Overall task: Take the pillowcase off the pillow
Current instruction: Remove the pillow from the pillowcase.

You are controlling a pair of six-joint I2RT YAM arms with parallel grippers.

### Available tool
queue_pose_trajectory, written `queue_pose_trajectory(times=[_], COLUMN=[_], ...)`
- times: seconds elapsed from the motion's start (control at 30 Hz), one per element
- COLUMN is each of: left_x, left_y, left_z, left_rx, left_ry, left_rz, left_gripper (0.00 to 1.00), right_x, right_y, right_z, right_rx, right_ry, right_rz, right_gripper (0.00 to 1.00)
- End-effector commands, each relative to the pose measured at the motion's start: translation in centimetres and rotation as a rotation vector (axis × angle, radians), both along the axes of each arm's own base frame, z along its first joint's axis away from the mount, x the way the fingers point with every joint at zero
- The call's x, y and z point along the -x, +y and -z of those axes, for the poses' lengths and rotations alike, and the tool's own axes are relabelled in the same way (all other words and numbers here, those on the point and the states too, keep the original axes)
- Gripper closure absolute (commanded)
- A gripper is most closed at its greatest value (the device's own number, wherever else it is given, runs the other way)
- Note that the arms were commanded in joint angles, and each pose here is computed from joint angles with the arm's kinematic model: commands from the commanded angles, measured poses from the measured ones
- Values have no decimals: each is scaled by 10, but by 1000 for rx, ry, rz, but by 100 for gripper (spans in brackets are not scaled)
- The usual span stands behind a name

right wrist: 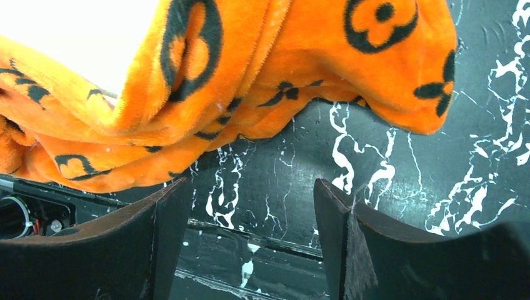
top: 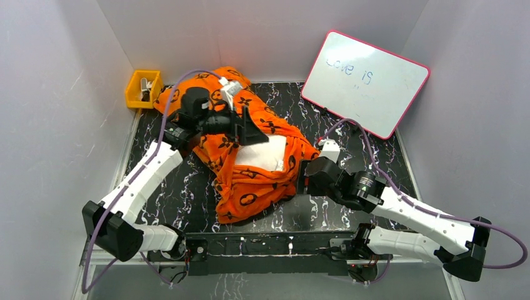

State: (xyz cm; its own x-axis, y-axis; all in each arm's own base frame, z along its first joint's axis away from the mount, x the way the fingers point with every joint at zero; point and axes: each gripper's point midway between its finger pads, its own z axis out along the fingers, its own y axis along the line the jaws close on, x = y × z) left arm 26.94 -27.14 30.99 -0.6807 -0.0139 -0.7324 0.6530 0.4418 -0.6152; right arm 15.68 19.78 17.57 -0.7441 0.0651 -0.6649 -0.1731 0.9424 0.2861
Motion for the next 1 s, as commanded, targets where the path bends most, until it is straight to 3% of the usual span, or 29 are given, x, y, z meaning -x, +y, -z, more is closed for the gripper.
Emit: queue_pose_trajectory(times=[0.0, 0.07, 0.17, 0.3, 0.47, 0.73, 0.97], left_x=[88, 88, 57, 5, -26, -26, -6], left_y=[-43, -56, -54, -23, 8, 21, 6], left_z=[-9, 8, 49, 89, 91, 138, 196], left_rx=[74, 45, -50, -219, -329, -564, -552], left_ry=[197, 258, 350, 347, 299, 341, 509], left_rz=[298, 256, 35, -352, -599, -688, -732], left_gripper=[2, 2, 2, 2, 2, 2, 2], right_x=[-2, -1, 1, 4, 7, 8, 10], right_y=[-17, -19, -22, -28, -38, -46, -45], right_z=[-2, -1, 0, -2, -1, 5, 13], right_rx=[-6, -8, -7, -17, -20, -4, 8], right_ry=[-29, -26, -20, -20, -23, -26, -14], right_rz=[76, 83, 91, 100, 119, 131, 122], right_gripper=[20, 20, 20, 20, 20, 20, 20])
